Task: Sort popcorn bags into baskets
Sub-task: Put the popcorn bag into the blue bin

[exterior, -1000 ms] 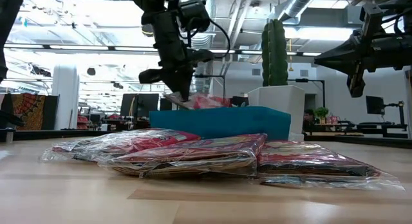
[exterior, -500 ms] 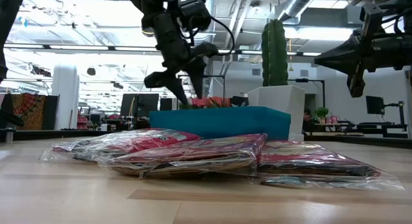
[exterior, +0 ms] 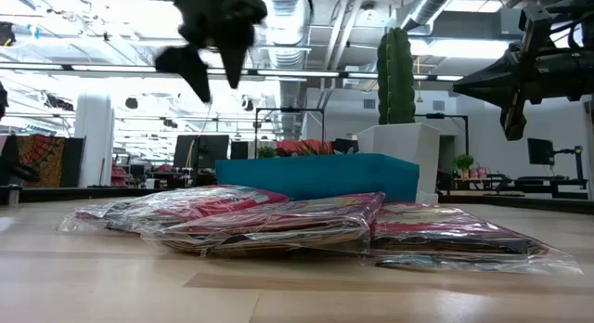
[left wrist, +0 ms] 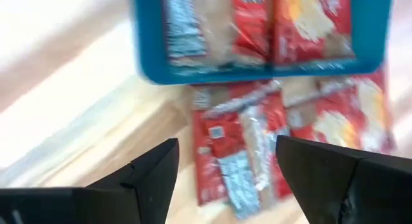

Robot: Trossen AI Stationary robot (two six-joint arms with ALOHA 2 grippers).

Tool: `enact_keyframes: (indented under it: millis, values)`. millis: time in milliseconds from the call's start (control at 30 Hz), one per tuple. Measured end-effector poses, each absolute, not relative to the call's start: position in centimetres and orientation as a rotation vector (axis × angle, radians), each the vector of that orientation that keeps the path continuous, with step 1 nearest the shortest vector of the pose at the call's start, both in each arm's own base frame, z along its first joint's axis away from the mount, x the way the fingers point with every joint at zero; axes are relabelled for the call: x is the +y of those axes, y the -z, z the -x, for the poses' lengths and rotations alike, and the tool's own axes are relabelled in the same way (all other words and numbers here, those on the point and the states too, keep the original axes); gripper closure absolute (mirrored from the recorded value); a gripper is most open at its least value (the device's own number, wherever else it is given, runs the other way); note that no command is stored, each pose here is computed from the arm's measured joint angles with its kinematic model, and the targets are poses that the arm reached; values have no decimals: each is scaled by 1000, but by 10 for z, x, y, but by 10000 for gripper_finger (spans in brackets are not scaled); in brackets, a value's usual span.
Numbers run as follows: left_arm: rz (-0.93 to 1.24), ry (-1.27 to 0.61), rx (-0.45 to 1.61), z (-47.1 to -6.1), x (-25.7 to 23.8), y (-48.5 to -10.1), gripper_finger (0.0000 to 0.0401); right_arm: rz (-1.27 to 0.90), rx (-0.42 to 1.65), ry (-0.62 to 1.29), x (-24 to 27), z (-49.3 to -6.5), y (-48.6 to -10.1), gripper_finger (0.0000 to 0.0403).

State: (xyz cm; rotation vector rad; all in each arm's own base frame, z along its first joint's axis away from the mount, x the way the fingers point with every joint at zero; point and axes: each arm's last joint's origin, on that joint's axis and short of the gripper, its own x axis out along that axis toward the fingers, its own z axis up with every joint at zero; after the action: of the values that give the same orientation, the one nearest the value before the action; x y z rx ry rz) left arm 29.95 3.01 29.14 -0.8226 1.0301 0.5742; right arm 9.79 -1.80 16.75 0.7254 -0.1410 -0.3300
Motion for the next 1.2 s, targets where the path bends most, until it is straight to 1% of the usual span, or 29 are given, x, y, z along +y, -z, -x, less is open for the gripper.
enact_keyframes:
  millis: [67,133,267,367,433,500,700,867,1067,1200]
  values:
    - [769,-631,980,-296,6,-296,154,-725,-140,330,-18,-98,-167,351]
    - [757,-622,953,-295,-16,-290,154,-722,-139,331,-18,-98,-167,351]
    - [813,-579,911,-295,-53,-254,154,-720,-138,332,-18,-98,-167,351]
    - [868,-627,864,-286,-67,-221,154,-719,-137,332,-18,-98,-167,351]
    - [882,-689,836,-278,-70,-204,154,-719,-137,332,-18,-98,-167,351]
    - [874,-708,800,-274,-71,-194,154,-718,-137,332,-18,-98,-167,351]
    - [909,-643,712,-273,-73,-178,154,-719,-141,331,-18,-98,-168,351]
    - [928,-665,729,-265,-70,-163,154,-726,-142,331,-18,-98,-168,351]
    - [982,-589,668,-264,-71,-155,154,-726,-144,330,-18,-98,-168,351]
    - [996,-572,679,-262,-71,-150,154,-726,-145,330,-18,-98,-168,351]
